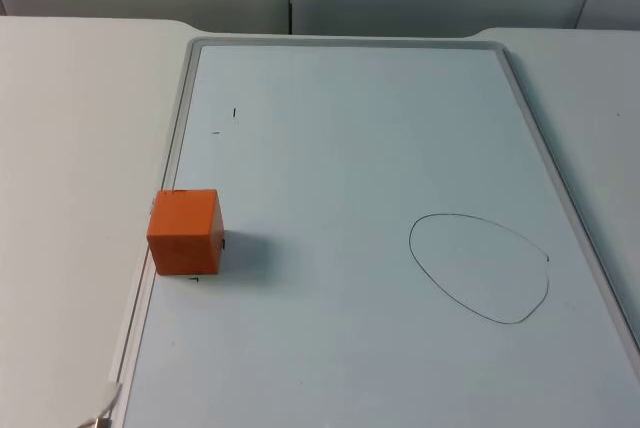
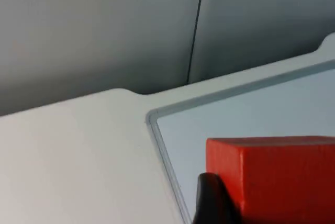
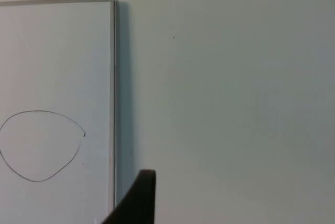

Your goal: Pick up one cube with the left hand and another cube with the right hand. First place the cube in the right hand at the target position, then stack the cube in the left hand on top.

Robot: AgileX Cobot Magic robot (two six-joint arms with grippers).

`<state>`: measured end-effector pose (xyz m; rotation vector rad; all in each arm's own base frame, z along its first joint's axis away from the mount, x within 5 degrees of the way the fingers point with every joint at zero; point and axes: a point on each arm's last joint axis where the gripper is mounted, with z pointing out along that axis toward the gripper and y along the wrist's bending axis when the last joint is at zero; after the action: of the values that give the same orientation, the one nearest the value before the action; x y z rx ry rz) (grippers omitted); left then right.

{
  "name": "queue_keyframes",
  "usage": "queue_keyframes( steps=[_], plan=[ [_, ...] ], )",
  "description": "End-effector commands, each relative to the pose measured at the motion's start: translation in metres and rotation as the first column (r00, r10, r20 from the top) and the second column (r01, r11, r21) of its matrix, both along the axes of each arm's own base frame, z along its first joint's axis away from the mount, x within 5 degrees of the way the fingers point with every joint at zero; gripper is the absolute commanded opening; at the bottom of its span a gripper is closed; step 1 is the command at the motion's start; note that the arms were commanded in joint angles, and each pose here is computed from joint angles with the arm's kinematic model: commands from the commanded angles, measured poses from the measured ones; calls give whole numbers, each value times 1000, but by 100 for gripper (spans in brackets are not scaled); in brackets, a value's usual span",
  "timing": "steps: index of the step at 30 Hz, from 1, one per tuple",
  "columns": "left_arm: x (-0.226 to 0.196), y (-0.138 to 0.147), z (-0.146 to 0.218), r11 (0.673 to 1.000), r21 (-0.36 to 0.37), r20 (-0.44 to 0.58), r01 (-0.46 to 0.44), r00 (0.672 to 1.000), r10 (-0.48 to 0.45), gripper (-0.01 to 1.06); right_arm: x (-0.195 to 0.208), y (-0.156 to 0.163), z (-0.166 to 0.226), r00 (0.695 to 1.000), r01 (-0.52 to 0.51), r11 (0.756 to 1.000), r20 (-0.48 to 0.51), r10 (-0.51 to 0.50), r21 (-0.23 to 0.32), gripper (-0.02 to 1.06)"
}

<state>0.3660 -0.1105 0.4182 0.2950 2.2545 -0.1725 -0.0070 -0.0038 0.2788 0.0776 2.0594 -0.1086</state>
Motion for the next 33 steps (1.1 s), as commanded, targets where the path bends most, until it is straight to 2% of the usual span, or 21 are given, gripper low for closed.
queue_keyframes(
  steps=[1,5,9,14,17,22,28,33],
  plan=[
    [-29,9,23,1000,22,44,-3,999,2,0,0,0,0,1000,7,1000,9,-7,0,99],
    [-81,30,43,998,62,122,-30,992,22,0,0,0,0,1000,7,1000,9,-7,0,99],
    [-114,42,32,996,81,137,-35,990,24,0,0,0,0,1000,7,1000,9,-7,0,99],
    [-162,57,3,997,53,118,-51,992,45,0,0,0,0,1000,7,1000,9,-7,0,99],
    [-177,61,-11,997,43,112,-56,992,51,0,0,0,0,1000,7,1000,9,-7,0,99],
    [-236,79,-40,998,-8,201,-62,978,62,0,0,0,0,1000,7,1000,9,-7,0,99],
    [-273,91,-58,998,-16,222,-67,973,68,0,0,0,0,1000,7,1000,9,-7,0,99],
    [-284,94,-56,997,-27,254,-68,964,72,0,0,0,0,1000,7,1000,9,-7,0,99]
  ],
)
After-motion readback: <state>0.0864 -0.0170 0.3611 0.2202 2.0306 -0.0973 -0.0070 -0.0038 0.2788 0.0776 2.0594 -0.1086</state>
